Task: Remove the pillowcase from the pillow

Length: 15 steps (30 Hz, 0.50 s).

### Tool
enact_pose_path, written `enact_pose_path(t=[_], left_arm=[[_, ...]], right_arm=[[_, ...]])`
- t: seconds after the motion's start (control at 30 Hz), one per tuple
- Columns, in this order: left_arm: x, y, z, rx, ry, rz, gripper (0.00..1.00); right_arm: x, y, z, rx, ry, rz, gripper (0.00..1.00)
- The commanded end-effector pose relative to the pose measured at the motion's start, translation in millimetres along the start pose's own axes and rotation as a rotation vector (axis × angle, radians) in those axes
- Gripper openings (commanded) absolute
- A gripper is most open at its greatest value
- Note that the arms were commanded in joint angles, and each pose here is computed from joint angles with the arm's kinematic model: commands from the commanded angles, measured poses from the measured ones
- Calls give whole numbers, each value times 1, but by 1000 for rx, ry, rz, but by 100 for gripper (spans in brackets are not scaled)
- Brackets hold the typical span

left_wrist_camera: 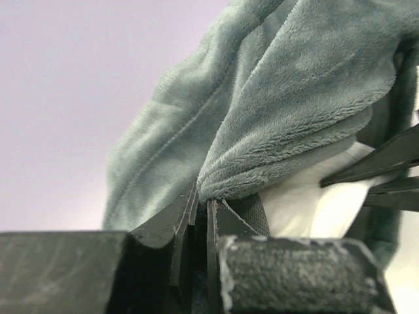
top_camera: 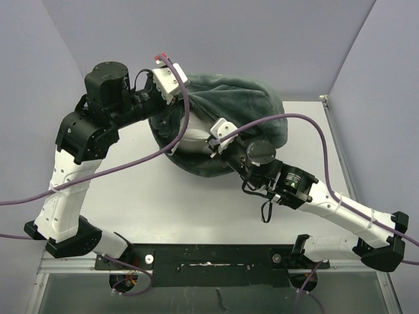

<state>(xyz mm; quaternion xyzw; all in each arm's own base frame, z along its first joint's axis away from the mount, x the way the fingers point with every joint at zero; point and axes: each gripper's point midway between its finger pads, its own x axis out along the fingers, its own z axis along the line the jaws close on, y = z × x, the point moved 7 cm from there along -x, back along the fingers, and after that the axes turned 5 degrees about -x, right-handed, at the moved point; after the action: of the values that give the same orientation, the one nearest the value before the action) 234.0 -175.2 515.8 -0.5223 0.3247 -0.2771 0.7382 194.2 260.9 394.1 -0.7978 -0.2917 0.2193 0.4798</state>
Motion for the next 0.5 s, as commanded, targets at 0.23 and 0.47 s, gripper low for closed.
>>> enact_pose_path(t=[0.23, 0.47], left_arm=[[-106, -115, 72, 298, -694, -468, 0], [-120, -129, 89, 346, -883, -520, 0]], right_arm=[[-51, 59, -1, 106, 189, 298, 0], [-75, 54, 6, 122, 169, 251, 0]])
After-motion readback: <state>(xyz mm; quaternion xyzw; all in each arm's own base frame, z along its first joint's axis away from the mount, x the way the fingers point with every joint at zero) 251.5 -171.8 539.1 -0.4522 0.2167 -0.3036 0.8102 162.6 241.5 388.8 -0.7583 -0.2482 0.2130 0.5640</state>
